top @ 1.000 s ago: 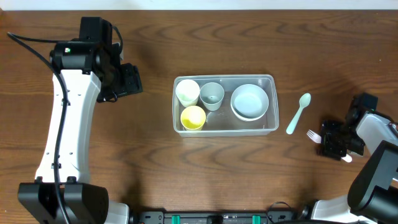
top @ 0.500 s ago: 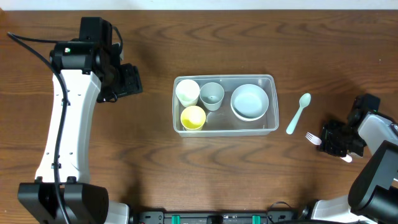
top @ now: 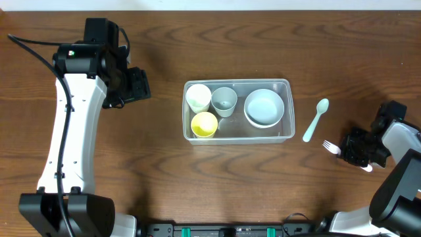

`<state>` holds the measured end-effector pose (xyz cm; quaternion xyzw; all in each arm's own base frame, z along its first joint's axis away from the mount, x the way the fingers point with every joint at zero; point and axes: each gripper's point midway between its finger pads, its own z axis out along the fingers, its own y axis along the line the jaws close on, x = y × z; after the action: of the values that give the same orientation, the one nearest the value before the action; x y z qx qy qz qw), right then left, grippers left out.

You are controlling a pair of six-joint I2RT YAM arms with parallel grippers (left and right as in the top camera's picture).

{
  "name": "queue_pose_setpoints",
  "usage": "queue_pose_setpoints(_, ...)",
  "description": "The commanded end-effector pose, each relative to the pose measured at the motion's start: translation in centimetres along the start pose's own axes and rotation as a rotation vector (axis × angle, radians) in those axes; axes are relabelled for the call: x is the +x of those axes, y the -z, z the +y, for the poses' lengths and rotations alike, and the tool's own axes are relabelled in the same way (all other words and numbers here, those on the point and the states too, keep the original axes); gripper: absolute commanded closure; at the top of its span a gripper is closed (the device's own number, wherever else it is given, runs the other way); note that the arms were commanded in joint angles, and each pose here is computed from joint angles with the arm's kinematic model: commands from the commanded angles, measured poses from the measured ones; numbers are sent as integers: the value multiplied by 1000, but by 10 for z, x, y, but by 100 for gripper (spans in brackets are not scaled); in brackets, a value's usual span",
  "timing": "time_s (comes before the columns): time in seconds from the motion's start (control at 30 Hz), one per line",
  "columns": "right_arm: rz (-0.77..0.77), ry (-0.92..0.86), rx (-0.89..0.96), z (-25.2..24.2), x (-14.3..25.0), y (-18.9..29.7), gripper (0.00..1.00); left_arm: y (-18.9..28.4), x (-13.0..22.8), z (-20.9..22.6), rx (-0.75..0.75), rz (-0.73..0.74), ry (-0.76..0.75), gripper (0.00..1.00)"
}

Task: Pack container
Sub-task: 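Lower the right gripper onto the white fork handle and grasp it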

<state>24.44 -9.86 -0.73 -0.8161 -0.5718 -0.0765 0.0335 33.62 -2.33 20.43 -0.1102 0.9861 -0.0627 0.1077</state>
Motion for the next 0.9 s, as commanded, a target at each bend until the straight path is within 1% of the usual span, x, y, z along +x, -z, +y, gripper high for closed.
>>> queue_pose_setpoints(0.0,-48,-20,69,-17,-14,-18,73,3,1,2,-8,-5,8,30)
queue_pose_setpoints(0.13,-48,-13,69,-17,-14,-18,75,3,1,2,-8,-5,8,31)
queue_pose_setpoints(0.23,-47,-8,69,-17,-14,-18,79,3,1,2,-8,-5,8,30)
queue_pose_setpoints(0.27,-47,-6,69,-17,-14,-18,82,3,1,2,-8,-5,8,31)
queue_pose_setpoints(0.33,-47,22,61,-14,-14,-18,98,3,1,2,-8,-5,8,31)
queue_pose_setpoints(0.6,16,139,33,-9,-3,-18,99,3,1,2,-8,-5,8,31)
queue_pose_setpoints(0.87,92,317,-32,2,11,-15,99,3,1,2,-8,-6,8,31)
